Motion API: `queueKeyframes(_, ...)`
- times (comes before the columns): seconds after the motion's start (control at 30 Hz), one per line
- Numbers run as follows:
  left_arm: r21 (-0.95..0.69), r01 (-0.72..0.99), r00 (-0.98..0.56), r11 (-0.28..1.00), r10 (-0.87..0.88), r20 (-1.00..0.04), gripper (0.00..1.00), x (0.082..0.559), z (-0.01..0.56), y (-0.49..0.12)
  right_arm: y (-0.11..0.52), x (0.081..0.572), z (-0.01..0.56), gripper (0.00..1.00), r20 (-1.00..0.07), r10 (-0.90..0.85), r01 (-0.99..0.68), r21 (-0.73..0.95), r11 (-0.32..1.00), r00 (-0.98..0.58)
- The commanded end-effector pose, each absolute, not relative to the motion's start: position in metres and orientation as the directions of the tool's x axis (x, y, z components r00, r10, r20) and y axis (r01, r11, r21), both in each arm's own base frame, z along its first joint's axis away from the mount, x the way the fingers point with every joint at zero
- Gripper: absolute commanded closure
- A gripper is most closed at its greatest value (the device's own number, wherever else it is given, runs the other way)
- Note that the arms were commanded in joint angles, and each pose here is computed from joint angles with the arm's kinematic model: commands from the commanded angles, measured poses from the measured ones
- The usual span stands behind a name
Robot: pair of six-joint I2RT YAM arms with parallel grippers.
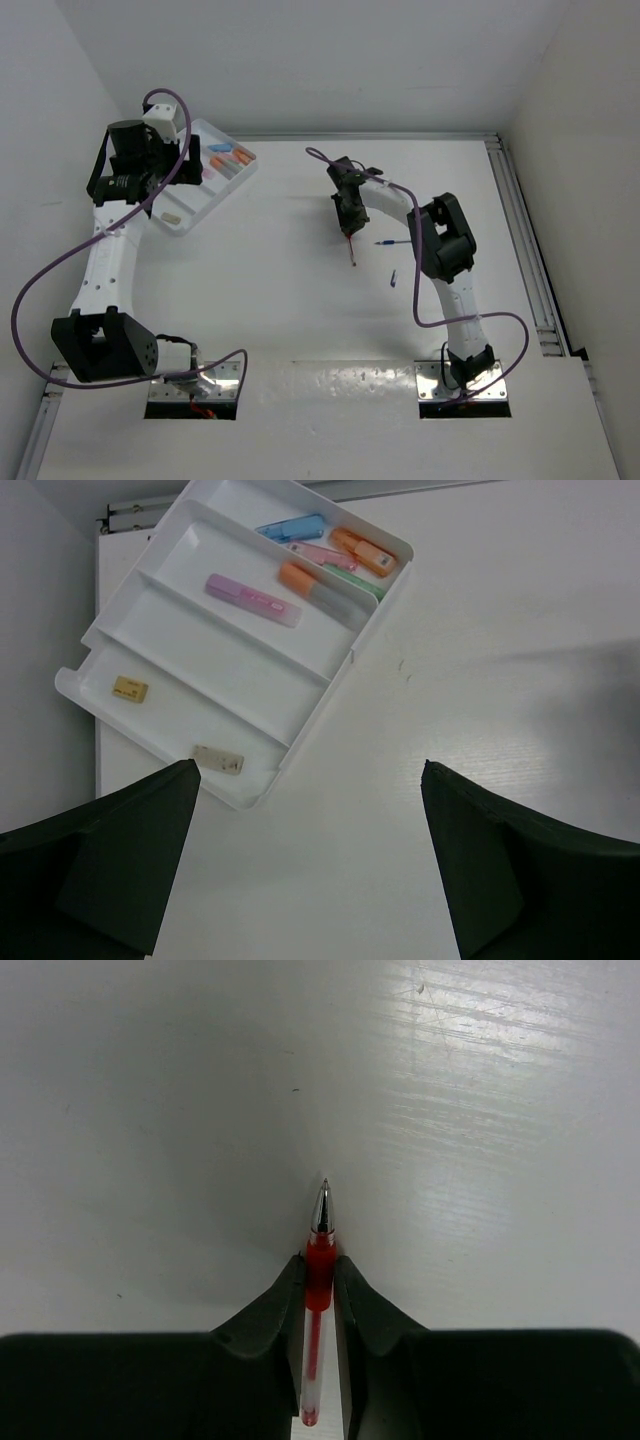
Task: Sort the stationery into containers
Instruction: Pick up the pen from the center of the board.
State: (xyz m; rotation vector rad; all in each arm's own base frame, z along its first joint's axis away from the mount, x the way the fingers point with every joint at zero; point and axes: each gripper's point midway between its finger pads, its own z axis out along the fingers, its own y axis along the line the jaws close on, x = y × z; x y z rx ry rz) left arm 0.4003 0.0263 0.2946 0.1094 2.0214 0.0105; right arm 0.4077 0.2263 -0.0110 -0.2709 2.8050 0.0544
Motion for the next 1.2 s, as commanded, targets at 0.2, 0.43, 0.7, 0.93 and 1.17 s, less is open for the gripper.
queueKeyframes(0.2, 0.077, 0.065, -0.400, 0.995, 0.097, -0.912, 0.00, 0.395, 0.312, 0.024, 0.220, 0.375, -0.033, 1.00, -0.167, -0.245, -0.249, 0.002, 0.969, -0.955)
queueKeyframes(0.43, 0.079, 0.146, -0.341, 0.986, 0.125, -0.932, 0.00, 0.390, 0.326, 0.010, 0.223, 0.356, 0.073, 1.00, -0.391, -0.486, -0.542, 0.040, 0.840, -0.782)
queueKeyframes(0.7, 0.141, 0.461, -0.282, 0.876, 0.295, -0.913, 0.00, 0.385, 0.323, -0.069, 0.124, 0.297, 0.106, 1.00, -0.350, -0.616, -0.620, -0.116, 0.776, -0.705)
queueKeyframes(0.93, 0.103, 0.516, -0.301, 0.851, 0.292, -0.908, 0.00, 0.385, 0.306, -0.121, 0.010, 0.267, 0.059, 1.00, -0.295, -0.410, -0.369, -0.186, 0.911, -0.863)
queueKeyframes(1.17, 0.131, 0.647, -0.276, 0.751, 0.391, -0.878, 0.00, 0.372, 0.284, -0.178, -0.050, 0.271, 0.018, 1.00, -0.238, -0.226, -0.194, -0.152, 0.969, -0.945)
